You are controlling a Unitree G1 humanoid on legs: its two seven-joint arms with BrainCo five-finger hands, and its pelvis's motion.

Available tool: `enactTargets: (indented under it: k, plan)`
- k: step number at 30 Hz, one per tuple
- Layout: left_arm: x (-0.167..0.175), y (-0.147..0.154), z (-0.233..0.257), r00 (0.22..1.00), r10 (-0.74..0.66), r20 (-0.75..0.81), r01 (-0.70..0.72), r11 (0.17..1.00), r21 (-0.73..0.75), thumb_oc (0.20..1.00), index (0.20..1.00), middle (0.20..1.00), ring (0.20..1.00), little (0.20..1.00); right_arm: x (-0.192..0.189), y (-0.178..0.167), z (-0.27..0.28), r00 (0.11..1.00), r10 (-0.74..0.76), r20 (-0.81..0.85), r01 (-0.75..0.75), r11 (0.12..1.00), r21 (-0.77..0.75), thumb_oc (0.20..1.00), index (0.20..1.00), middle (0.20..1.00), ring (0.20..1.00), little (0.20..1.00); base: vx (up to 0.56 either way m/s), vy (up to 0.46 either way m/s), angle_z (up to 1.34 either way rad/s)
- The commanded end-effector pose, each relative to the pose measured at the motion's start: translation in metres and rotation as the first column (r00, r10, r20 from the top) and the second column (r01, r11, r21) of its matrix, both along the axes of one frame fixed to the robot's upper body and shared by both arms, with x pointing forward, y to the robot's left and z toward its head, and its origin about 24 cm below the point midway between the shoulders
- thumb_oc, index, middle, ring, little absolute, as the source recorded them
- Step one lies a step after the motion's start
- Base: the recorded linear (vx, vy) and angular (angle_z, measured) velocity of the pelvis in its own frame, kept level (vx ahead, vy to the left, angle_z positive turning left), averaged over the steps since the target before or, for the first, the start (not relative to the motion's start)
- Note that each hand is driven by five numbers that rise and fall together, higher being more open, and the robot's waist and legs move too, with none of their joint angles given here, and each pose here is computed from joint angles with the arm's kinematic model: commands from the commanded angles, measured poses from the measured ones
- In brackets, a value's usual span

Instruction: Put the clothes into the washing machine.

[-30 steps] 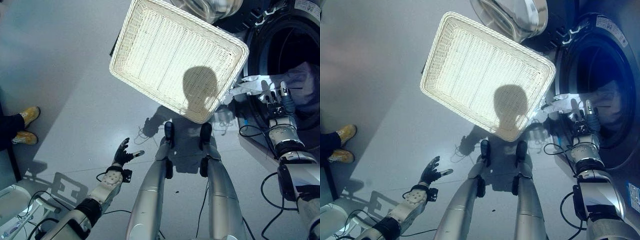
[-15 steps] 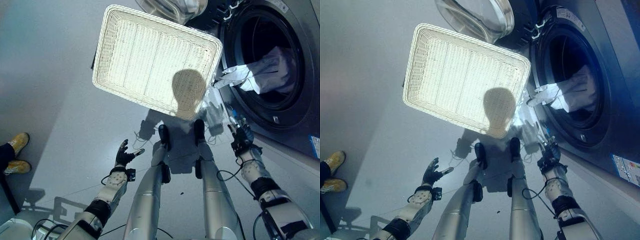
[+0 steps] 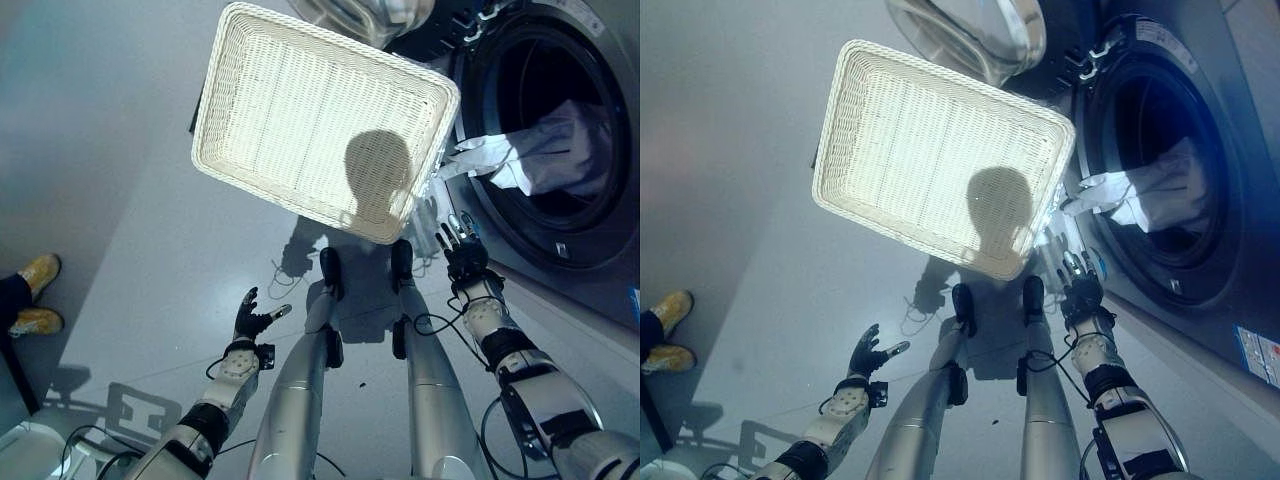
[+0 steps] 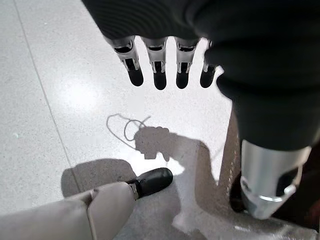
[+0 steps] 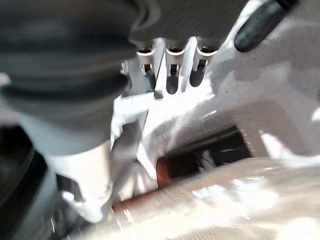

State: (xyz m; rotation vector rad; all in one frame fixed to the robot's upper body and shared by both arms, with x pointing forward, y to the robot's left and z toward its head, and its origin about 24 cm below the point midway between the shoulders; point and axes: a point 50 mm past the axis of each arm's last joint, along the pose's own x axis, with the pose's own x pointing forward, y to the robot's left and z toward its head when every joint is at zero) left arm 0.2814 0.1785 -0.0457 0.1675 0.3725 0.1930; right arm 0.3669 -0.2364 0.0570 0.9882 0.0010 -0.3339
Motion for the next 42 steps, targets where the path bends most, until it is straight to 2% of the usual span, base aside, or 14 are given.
enactTargets:
  k: [1,5,11,22,30,36,37,39,42]
  plan:
    - [0.003,-0.022,0.0,0.999,-0.038,0.019,0.038,0.999,-0.007,1.0,1.0,1.0,1.0,1.0,-0.003,-0.031,0.01,0.986,-0.167,-0.011,0.167,0.977,0.134,1.0,1.0,1.0,1.0,1.0,0.08,-0.121,0.17]
    - [0.005,-0.03,0.006,0.997,-0.047,0.054,0.048,0.999,-0.02,1.0,1.0,1.0,1.0,1.0,0.002,-0.044,0.03,0.955,-0.296,-0.022,0.295,0.936,0.194,1.0,1.0,1.0,1.0,1.0,0.05,-0.111,0.1]
    - [0.008,-0.039,0.016,0.992,-0.063,0.106,0.066,0.997,-0.033,1.0,1.0,1.0,1.0,1.0,0.007,-0.058,0.061,0.903,-0.428,-0.034,0.426,0.883,0.199,1.0,1.0,1.0,1.0,1.0,0.06,-0.137,0.08]
    - [0.014,-0.046,0.037,0.979,-0.092,0.184,0.1,0.994,-0.033,1.0,1.0,1.0,1.0,1.0,0.008,-0.081,0.119,0.828,-0.551,0.103,0.536,0.832,0.142,1.0,1.0,1.0,1.0,1.0,0.04,-0.091,-0.02]
    - [0.014,-0.042,0.045,0.976,-0.088,0.198,0.095,0.995,-0.024,1.0,1.0,1.0,1.0,1.0,0.011,-0.081,0.17,0.826,-0.483,0.289,0.507,0.862,-0.009,1.0,1.0,1.0,1.0,1.0,0.01,-0.02,-0.01]
    - [0.013,-0.037,0.048,0.975,-0.086,0.205,0.093,0.995,-0.024,1.0,1.0,1.0,1.0,1.0,0.013,-0.078,0.189,0.843,-0.407,0.351,0.473,0.872,-0.124,1.0,1.0,1.0,1.0,1.0,0.0,0.0,0.0]
    - [0.013,-0.034,0.049,0.974,-0.088,0.21,0.094,0.995,-0.02,1.0,1.0,1.0,1.0,1.0,0.014,-0.075,0.197,0.864,-0.343,0.369,0.43,0.884,-0.185,1.0,1.0,1.0,1.0,1.0,0.0,0.0,0.0]
    - [0.012,-0.033,0.049,0.973,-0.088,0.211,0.095,0.995,-0.019,1.0,1.0,1.0,1.0,1.0,0.015,-0.073,0.198,0.872,-0.318,0.372,0.409,0.891,-0.197,1.0,1.0,1.0,1.0,1.0,0.0,0.0,0.0]
    - [0.01,-0.026,0.051,0.973,-0.085,0.217,0.091,0.996,-0.015,1.0,1.0,1.0,1.0,1.0,0.017,-0.07,0.203,0.905,-0.187,0.383,0.311,0.903,-0.295,1.0,1.0,1.0,1.0,1.0,0.0,0.0,0.0]
